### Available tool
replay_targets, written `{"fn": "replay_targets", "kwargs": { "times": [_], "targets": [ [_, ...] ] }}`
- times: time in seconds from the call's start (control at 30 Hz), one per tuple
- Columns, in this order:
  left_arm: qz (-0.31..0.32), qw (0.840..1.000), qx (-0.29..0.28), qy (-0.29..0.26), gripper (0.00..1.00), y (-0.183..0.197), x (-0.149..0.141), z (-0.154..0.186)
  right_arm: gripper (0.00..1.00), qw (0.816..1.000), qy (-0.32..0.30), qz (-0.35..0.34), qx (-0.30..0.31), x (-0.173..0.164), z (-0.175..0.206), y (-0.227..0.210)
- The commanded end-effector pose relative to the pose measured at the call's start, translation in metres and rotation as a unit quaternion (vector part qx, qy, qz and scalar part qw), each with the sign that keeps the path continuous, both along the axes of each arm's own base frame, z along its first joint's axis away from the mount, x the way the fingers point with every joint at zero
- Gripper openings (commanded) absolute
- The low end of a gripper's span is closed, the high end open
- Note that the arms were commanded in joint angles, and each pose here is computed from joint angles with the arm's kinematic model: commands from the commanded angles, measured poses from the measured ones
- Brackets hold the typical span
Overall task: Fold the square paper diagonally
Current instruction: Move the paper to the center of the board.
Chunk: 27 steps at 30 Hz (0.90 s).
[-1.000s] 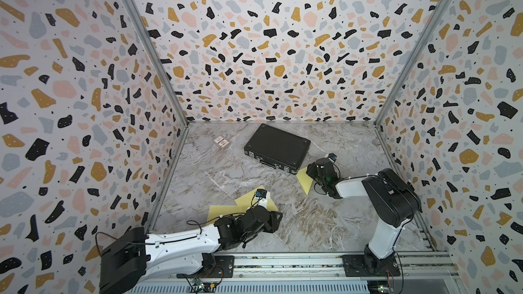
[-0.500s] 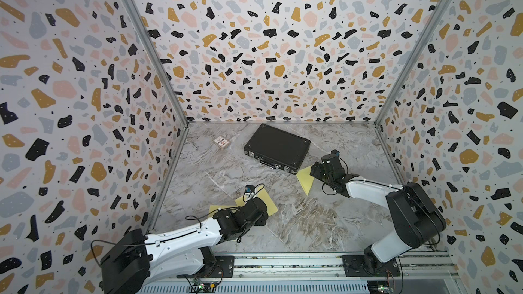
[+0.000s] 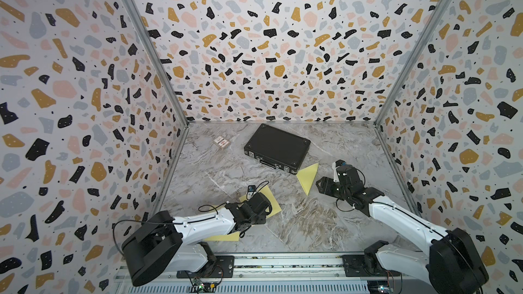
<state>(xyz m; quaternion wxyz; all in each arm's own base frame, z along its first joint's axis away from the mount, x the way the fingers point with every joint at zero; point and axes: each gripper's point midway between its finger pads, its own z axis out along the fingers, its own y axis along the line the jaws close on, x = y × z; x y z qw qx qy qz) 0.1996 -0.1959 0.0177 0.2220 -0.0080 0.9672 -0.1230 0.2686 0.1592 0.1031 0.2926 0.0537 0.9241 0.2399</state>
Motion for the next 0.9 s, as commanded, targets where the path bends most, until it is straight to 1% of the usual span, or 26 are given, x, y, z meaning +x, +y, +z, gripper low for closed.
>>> {"fn": "replay_targets", "kwargs": {
  "times": [0.0,0.13,0.23,0.3,0.37,0.43,0.57,0.7,0.87],
  "targets": [
    [-0.021,0.999,-0.026,0.018,0.32,-0.018,-0.004,-0.008,0.63,0.999,0.028,0.034,0.003,-0.033,-0.001,-0.001],
    [-0.038,0.995,-0.079,0.043,0.30,-0.055,-0.016,-0.018,0.63,0.997,0.069,0.028,0.003,-0.066,-0.016,-0.013],
    [-0.051,0.989,-0.121,0.069,0.28,-0.092,-0.026,-0.026,0.60,0.994,0.106,0.022,0.030,-0.088,-0.029,-0.012],
    [-0.058,0.986,-0.134,0.079,0.26,-0.110,-0.031,-0.030,0.60,0.991,0.122,0.022,0.050,-0.100,-0.037,-0.009],
    [-0.060,0.985,-0.134,0.085,0.25,-0.120,-0.034,-0.033,0.60,0.989,0.135,0.008,0.055,-0.108,-0.046,-0.013],
    [-0.056,0.986,-0.131,0.087,0.25,-0.123,-0.037,-0.035,0.60,0.989,0.137,-0.009,0.058,-0.110,-0.052,-0.017],
    [-0.047,0.989,-0.107,0.091,0.25,-0.113,-0.041,-0.042,0.61,0.986,0.142,-0.043,0.068,-0.107,-0.060,-0.020],
    [-0.047,0.989,-0.094,0.099,0.24,-0.107,-0.049,-0.049,0.59,0.984,0.152,-0.047,0.084,-0.100,-0.066,-0.010],
    [-0.045,0.990,-0.083,0.102,0.24,-0.101,-0.054,-0.054,0.55,0.983,0.160,-0.039,0.076,-0.093,-0.070,0.002]
  ]
}}
